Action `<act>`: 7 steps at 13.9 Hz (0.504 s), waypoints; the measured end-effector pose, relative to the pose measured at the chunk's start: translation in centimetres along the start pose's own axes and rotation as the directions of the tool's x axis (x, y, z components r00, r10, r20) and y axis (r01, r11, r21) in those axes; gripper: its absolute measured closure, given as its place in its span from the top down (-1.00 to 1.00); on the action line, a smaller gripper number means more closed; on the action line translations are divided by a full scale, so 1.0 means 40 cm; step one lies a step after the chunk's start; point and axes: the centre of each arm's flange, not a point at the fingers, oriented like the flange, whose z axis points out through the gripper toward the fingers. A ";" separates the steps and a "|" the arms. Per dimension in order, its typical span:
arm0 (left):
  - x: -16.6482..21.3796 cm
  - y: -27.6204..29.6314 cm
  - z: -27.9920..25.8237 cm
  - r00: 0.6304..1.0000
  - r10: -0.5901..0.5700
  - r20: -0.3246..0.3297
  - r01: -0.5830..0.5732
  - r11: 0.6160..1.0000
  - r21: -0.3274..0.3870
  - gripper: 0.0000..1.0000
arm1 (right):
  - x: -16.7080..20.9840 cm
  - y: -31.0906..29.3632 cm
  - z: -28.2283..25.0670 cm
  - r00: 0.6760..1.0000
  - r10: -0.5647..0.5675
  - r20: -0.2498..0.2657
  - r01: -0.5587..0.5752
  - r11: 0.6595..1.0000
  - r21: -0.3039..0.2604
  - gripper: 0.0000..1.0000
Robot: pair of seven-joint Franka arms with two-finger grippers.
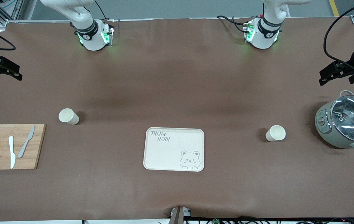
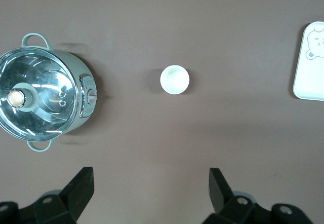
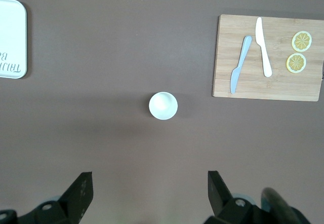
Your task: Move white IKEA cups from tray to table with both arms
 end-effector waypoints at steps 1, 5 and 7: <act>-0.001 0.002 0.001 1.000 0.002 0.004 -0.002 1.000 0.000 1.00 | 0.000 0.000 0.000 1.000 0.000 0.000 0.000 1.000 0.000 1.00; -0.007 0.007 0.001 1.000 0.006 0.021 -0.006 1.000 0.002 1.00 | 0.000 0.000 0.001 1.000 0.000 0.001 0.000 1.000 0.001 1.00; -0.008 0.007 0.000 1.000 0.005 0.022 -0.005 1.000 0.002 1.00 | 0.000 -0.001 0.001 1.000 0.000 0.001 0.000 1.000 0.002 1.00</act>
